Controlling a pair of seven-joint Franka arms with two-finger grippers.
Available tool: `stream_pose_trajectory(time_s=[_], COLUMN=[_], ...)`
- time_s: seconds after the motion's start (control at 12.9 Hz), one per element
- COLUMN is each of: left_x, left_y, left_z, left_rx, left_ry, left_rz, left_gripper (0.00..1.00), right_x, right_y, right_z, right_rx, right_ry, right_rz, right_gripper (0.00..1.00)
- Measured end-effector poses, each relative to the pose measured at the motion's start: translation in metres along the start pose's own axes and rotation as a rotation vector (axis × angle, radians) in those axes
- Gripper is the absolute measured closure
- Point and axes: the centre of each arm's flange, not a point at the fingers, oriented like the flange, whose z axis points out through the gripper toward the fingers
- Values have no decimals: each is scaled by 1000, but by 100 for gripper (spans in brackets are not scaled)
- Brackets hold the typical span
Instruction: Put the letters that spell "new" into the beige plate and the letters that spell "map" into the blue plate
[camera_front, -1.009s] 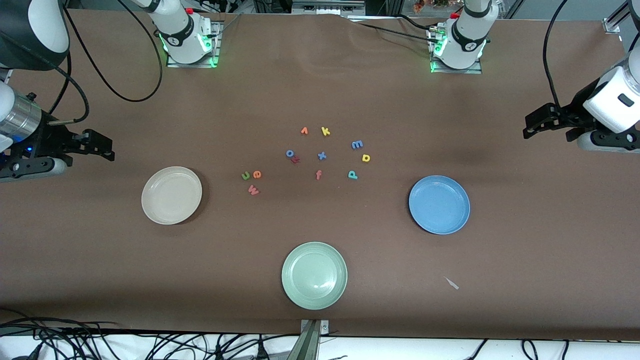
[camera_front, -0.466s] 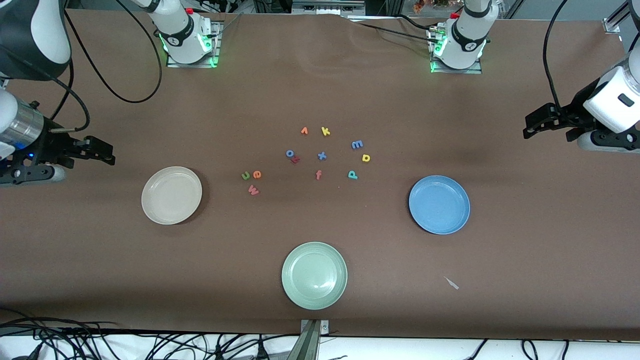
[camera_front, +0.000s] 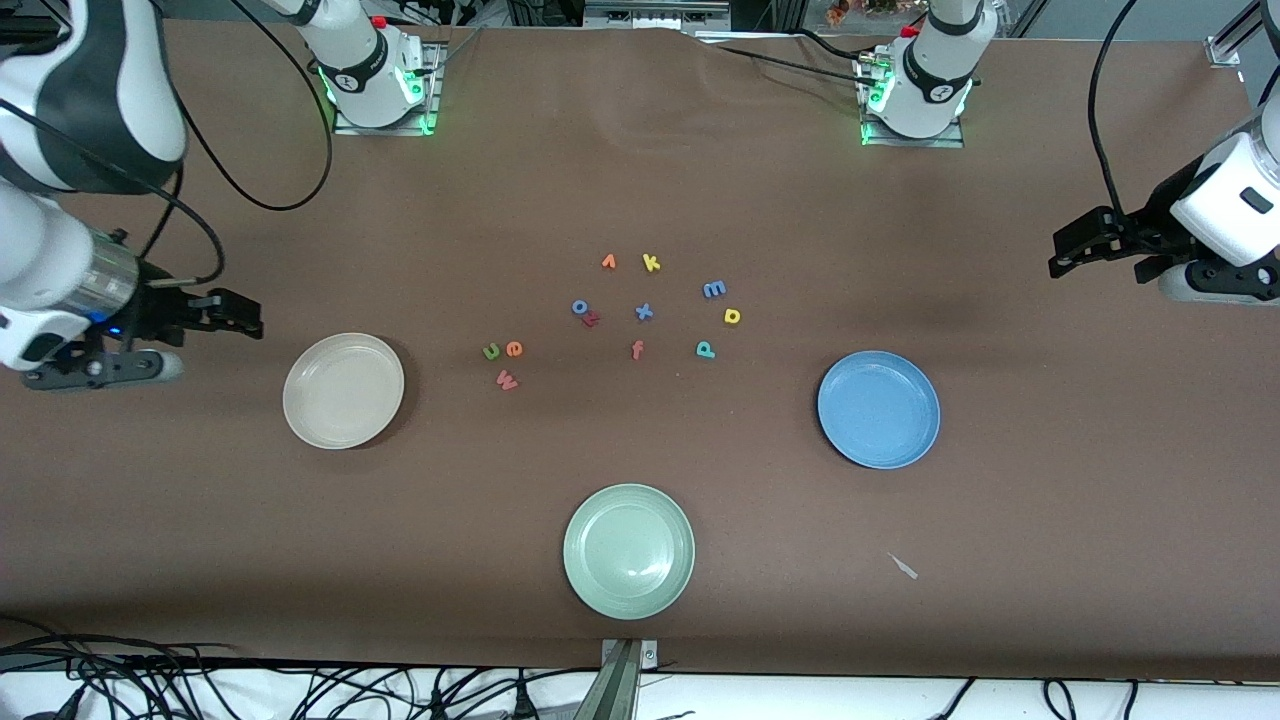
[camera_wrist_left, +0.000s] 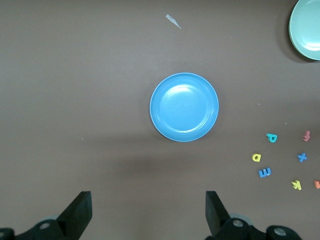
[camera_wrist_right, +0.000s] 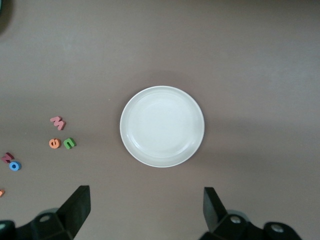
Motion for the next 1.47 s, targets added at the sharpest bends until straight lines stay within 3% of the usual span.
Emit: stream_pose_trajectory(time_s=[0.54, 1.01, 1.47], left_x=[2, 38, 57], left_y=[5, 74, 121], left_z=[4, 96, 172], left_rx=[0, 1, 9], left_ry=[-8, -152, -250], left_rz=[8, 126, 195], left_gripper=[0, 0, 0], right_x=[27, 30, -3], right_y=[-112, -156, -171], right_z=[66, 104, 210], right_rx=[3, 3, 29], right_ry=[0, 15, 71], right_rz=[65, 126, 223], right_gripper=[0, 0, 0])
